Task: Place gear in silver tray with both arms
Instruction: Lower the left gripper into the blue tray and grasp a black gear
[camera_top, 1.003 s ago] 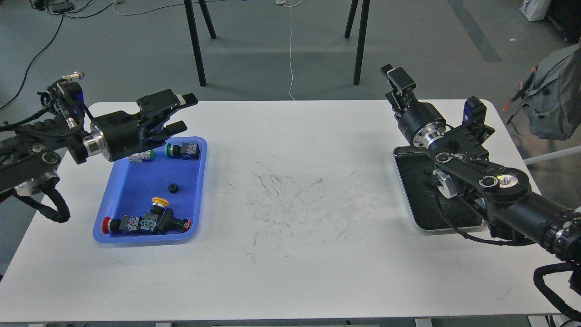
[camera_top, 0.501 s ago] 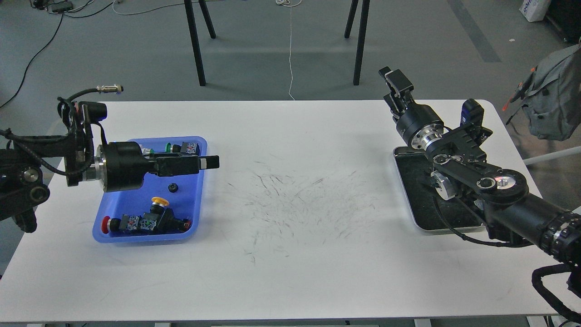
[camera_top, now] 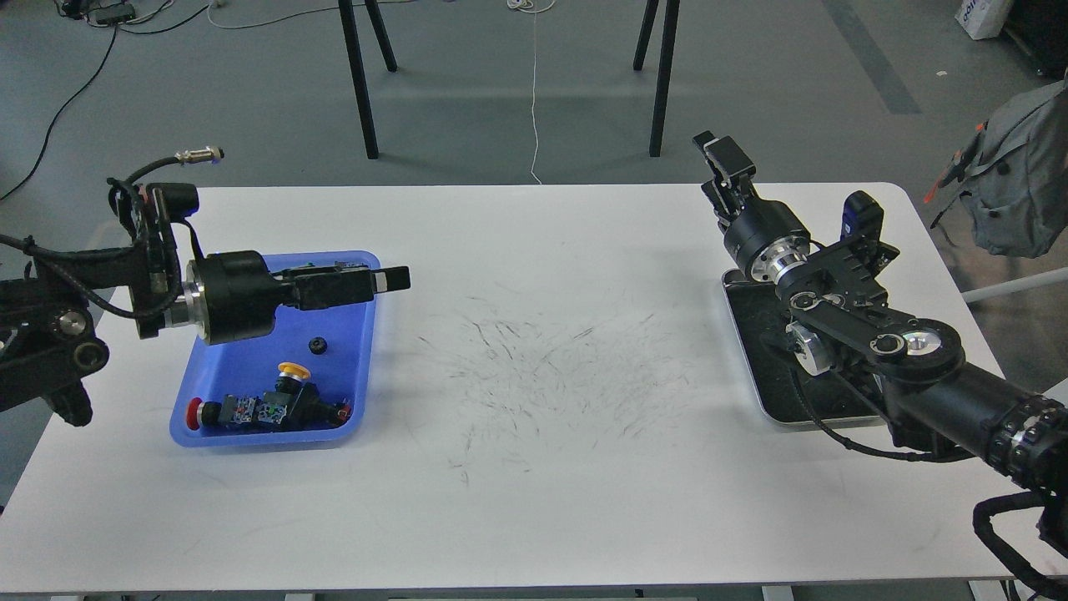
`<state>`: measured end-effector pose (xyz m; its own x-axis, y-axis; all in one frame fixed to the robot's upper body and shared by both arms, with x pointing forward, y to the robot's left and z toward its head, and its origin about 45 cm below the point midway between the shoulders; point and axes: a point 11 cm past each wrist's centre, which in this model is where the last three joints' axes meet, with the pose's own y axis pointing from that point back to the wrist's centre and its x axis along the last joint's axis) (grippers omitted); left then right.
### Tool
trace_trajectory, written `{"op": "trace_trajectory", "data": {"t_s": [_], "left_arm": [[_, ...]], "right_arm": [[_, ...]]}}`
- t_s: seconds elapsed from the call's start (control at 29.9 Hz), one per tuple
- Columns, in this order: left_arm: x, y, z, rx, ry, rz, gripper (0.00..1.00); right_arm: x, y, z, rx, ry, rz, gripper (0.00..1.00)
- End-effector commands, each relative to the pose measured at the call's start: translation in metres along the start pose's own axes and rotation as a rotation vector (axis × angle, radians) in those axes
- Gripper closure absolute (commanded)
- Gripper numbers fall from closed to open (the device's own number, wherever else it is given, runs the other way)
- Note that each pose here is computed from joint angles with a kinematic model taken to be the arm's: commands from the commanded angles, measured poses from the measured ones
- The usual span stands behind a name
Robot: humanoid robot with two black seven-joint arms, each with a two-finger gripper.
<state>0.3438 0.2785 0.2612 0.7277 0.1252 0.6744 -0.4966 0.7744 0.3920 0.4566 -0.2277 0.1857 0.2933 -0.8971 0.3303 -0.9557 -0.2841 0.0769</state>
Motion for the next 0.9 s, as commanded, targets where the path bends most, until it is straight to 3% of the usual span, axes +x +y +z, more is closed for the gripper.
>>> {"op": "trace_trajectory", "data": {"t_s": [0.0, 0.1, 0.3, 0.6, 0.77, 0.87], "left_arm": [[0.005, 0.005, 0.002, -0.011, 0.072, 0.048, 0.0], [0.008, 0.0, 0.007, -0.026, 0.029, 0.056, 0.0], [-0.003, 0.012, -0.031, 0.114, -0.217, -0.01, 0.0], [-0.01, -0.001, -0.053, 0.162, -0.237, -0.048, 0.05], [-0.007, -0.006, -0.098, 0.288, -0.23, -0.038, 0.0], [-0.004, -0.01, -0.103, 0.303, -0.236, -0.031, 0.0]], "right_arm": [[-0.003, 0.0, 0.0, 0.0, -0.003, -0.001, 0.16], [-0.004, 0.0, 0.0, -0.001, -0.002, -0.003, 0.16], [-0.004, 0.002, 0.003, -0.005, -0.004, -0.004, 0.16], [-0.006, 0.002, 0.003, -0.006, -0.007, -0.007, 0.16], [-0.008, 0.002, 0.002, -0.002, -0.005, -0.007, 0.16], [-0.008, 0.002, 0.002, -0.002, -0.003, -0.006, 0.16]]}}
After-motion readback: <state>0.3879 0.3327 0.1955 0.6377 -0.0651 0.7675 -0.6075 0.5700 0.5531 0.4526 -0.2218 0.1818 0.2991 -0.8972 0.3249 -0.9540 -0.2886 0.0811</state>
